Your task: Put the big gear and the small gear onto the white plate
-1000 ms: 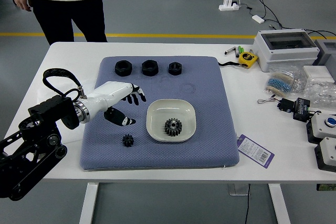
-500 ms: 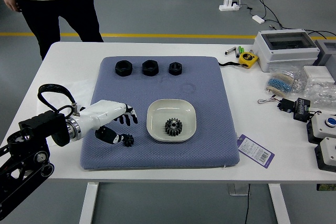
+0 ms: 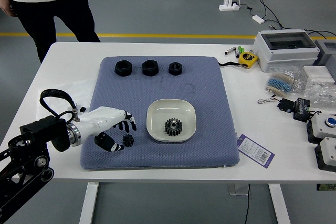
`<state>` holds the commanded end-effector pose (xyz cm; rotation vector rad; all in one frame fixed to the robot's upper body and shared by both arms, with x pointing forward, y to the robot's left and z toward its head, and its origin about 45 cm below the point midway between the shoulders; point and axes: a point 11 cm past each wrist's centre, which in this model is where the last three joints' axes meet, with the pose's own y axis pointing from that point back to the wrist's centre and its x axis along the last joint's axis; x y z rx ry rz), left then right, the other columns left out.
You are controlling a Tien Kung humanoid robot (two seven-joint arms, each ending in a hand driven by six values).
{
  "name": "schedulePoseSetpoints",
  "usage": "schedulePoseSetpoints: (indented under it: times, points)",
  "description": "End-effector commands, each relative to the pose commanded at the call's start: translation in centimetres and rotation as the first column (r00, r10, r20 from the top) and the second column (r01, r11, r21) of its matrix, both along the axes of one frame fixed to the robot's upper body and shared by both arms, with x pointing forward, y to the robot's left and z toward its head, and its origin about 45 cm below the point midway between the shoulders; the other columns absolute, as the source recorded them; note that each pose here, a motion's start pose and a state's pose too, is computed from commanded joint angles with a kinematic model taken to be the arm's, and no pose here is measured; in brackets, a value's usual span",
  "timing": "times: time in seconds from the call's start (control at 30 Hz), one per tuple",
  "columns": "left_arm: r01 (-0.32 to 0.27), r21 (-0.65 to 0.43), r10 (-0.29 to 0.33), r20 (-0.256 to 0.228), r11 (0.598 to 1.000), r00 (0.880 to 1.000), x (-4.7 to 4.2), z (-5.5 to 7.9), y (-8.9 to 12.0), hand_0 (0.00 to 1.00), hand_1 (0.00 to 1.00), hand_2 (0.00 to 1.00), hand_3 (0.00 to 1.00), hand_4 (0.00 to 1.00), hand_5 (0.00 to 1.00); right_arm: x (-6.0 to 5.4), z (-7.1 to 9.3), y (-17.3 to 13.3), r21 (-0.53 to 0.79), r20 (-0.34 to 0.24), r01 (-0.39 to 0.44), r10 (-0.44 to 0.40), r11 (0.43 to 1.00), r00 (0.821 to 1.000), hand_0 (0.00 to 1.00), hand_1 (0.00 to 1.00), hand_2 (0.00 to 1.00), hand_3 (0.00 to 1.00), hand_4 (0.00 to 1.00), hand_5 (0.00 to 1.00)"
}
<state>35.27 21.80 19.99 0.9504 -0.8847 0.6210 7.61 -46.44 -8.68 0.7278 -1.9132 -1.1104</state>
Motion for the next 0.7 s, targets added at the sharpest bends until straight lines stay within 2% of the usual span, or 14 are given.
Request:
schedulePoseSetpoints:
  times: [0.1,0.13,0.33,0.7]
  points:
    - [-0.002,0.005,0.002,-0.004,1.000,1.000,0.13,-0.4,0.0,0.504,0.610,0.664,0.669,0.963,0.050,0.0,0.0,0.0,0.001,-0.001,-0.001,0.001,1.000,1.000,0.650,0.655,0.731,0.580,0.840,0.679]
    - [-0.005,0.005,0.005,-0.005,1.000,1.000,0.24,-0.5,-0.1,0.499,0.626,0.695,0.700,0.998,0.061,-0.1,0.0,0.0,0.001,-0.002,0.000,0.000,1.000,1.000,0.650,0.655,0.730,0.580,0.840,0.679]
    - [-0.003,-0.007,0.003,-0.002,1.000,1.000,0.58,-0.5,-0.7,0.494,0.620,0.698,0.707,0.994,0.056,-0.1,-0.1,0.1,0.001,-0.006,-0.004,0.004,1.000,1.000,0.650,0.654,0.730,0.580,0.840,0.679]
    - [0.010,-0.036,-0.011,-0.019,0.999,1.000,0.49,-0.9,-1.9,0.488,0.610,0.695,0.697,0.985,0.059,-0.3,-0.1,0.1,0.002,-0.010,-0.006,0.006,1.000,1.000,0.650,0.655,0.731,0.579,0.840,0.679]
